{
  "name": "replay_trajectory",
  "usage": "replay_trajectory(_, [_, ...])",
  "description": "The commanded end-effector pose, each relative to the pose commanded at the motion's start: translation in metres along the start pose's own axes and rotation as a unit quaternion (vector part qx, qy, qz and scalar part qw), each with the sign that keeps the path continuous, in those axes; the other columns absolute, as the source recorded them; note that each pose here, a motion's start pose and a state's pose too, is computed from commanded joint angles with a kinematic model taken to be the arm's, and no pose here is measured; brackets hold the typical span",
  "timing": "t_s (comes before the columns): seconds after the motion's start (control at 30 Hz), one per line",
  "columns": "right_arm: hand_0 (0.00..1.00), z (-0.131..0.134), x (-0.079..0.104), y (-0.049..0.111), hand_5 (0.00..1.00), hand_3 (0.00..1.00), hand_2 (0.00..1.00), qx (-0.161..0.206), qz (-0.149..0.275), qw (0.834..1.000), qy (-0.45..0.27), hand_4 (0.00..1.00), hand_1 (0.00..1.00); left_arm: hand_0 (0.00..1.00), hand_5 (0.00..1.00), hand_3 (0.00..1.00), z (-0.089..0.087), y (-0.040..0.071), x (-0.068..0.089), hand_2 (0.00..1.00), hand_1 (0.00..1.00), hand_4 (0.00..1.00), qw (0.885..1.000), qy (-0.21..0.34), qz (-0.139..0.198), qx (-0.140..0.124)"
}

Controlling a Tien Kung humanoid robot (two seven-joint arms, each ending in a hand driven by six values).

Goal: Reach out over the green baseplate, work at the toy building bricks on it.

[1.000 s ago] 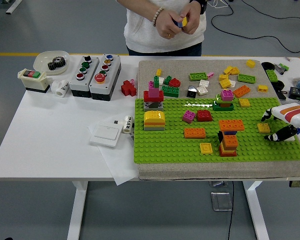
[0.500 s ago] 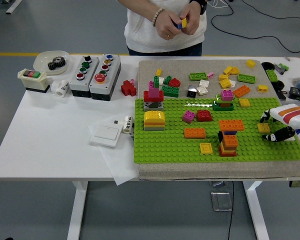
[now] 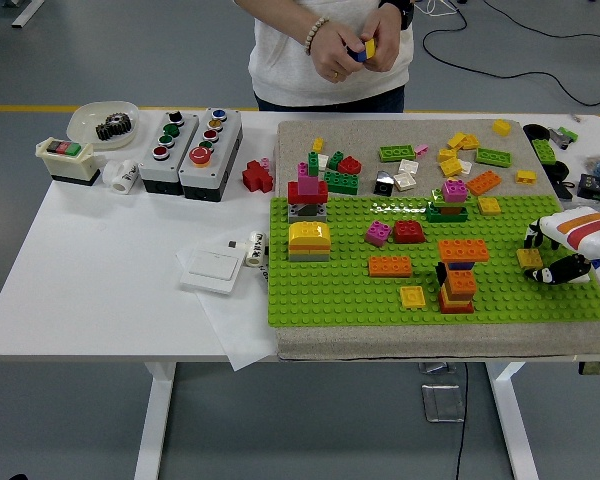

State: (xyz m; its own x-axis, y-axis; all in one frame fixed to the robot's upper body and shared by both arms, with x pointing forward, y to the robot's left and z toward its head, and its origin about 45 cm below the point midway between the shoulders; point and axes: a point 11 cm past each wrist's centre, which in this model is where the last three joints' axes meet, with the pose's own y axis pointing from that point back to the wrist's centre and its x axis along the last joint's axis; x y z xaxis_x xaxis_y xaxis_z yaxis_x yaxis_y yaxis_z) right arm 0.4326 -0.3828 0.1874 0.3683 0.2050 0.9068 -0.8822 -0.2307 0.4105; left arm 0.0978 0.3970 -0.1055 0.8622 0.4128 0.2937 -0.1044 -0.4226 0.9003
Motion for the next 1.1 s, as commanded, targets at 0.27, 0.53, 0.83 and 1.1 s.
replay_trajectory(0.27, [0.33, -0.002, 0.001, 0.0, 0.384, 0.57, 0.568, 0.006, 0.01, 1.0, -0.003, 0.738, 0.47, 0.55, 0.725, 0.612, 0.001, 0.0, 0.001, 0.693, 0.635, 0.647, 1.0, 0.0, 0.0, -0.001])
replay_trajectory(0.53, [0.319, -0.003, 0.005, 0.0, 0.391, 0.557, 0.554, 0.013, 0.02, 1.0, -0.008, 0.708, 0.455, 0.551, 0.725, 0.612, 0.001, 0.0, 0.001, 0.693, 0.637, 0.648, 1.0, -0.001, 0.0, -0.001])
replay_trajectory(0.83, [0.309, -0.003, 0.006, 0.0, 0.394, 0.552, 0.546, 0.014, 0.022, 1.0, -0.01, 0.698, 0.445, 0.551, 0.725, 0.612, 0.001, 0.0, 0.001, 0.693, 0.634, 0.648, 1.0, -0.001, 0.0, -0.002])
replay_trajectory(1.1, [0.307, -0.003, 0.012, 0.001, 0.393, 0.546, 0.541, 0.018, 0.035, 0.999, -0.014, 0.686, 0.441, 0.55, 0.725, 0.612, 0.001, 0.0, 0.001, 0.693, 0.635, 0.648, 1.0, 0.0, 0.001, -0.002])
